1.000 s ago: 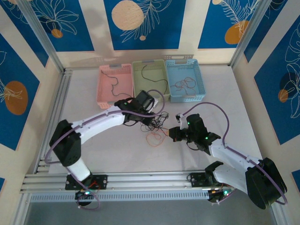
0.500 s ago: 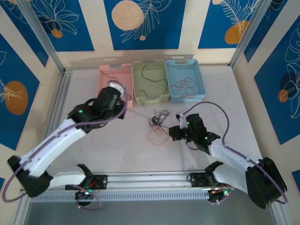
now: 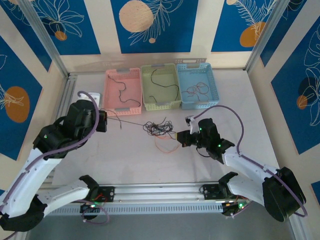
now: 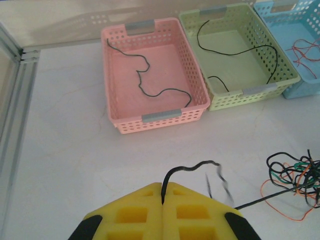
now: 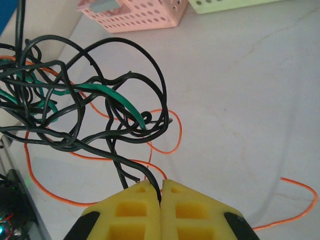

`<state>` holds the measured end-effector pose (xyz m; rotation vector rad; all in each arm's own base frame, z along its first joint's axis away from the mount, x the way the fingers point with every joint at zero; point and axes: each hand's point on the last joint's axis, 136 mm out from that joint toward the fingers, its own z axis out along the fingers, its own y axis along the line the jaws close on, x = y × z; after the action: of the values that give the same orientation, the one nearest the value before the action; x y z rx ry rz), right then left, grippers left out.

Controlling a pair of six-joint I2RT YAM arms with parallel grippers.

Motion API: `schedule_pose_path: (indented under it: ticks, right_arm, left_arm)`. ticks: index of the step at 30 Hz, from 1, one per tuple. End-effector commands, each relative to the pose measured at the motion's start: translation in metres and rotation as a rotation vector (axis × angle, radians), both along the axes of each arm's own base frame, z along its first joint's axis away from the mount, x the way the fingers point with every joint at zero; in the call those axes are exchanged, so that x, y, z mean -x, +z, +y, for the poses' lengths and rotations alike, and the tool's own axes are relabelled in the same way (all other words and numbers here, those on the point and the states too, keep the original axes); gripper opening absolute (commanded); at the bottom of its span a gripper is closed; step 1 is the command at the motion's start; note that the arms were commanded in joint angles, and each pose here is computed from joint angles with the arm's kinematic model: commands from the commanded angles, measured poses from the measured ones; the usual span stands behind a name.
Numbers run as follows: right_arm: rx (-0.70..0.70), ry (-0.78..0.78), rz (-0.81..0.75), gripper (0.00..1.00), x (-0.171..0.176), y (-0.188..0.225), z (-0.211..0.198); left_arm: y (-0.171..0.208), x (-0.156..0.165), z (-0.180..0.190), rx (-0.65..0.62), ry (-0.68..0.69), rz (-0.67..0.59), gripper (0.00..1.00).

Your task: Untangle the cables

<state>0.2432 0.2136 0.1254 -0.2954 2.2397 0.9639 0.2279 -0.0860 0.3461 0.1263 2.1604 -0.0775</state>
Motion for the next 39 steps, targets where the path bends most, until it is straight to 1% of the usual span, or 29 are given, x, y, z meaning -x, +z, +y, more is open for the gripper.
schedule_pose_path:
  ticks: [1,5,7,11,14,19,25,30,32,34,35,39]
  right_arm:
    - [0.123,-0.164,0.123,0.00,-0.003,-0.039,-0.039]
    - [0.121,-0.242,0.127,0.00,-0.009,-0.039,-0.055]
    - [0.122,-0.288,0.124,0.00,-0.012,-0.039,-0.064]
    - [0.110,-0.336,0.124,0.00,-0.014,-0.038,-0.075]
    - [0.097,-0.318,0.117,0.00,-0.013,-0.036,-0.072]
    - [0.091,-0.332,0.119,0.00,-0.014,-0.036,-0.075]
    - [0.040,-0.248,0.106,0.00,-0.008,-0.030,-0.060]
    - [-0.019,-0.124,0.069,0.00,0.003,-0.017,-0.039]
    - [-0.039,-0.067,0.056,0.00,0.009,-0.012,-0.029]
    - [-0.063,-0.020,0.067,0.00,0.014,-0.007,-0.019]
    - [-0.072,-0.005,0.080,0.00,0.016,-0.004,-0.016]
    - [-0.099,0.084,0.114,0.00,0.024,0.011,0.000]
  left_arm:
    - [0.050,0.020,0.063,-0.063,0.194,-0.157,0.00]
    - [0.067,0.039,0.082,-0.044,0.217,-0.199,0.00]
    - [0.076,0.050,0.089,-0.015,0.216,-0.222,0.00]
    - [0.083,0.064,0.093,0.034,0.193,-0.244,0.00]
    - [0.076,0.063,0.075,0.084,0.111,-0.220,0.00]
    - [0.055,0.057,0.067,0.083,0.104,-0.176,0.00]
    - [0.012,0.043,0.018,0.153,-0.045,-0.042,0.00]
    - [-0.029,0.038,-0.043,0.272,-0.246,0.103,0.00]
    - [-0.046,0.036,-0.067,0.327,-0.315,0.162,0.04]
    - [-0.061,0.035,-0.090,0.385,-0.382,0.212,0.14]
    - [-0.067,0.035,-0.098,0.396,-0.403,0.228,0.17]
    - [-0.092,0.034,-0.125,0.387,-0.471,0.286,0.36]
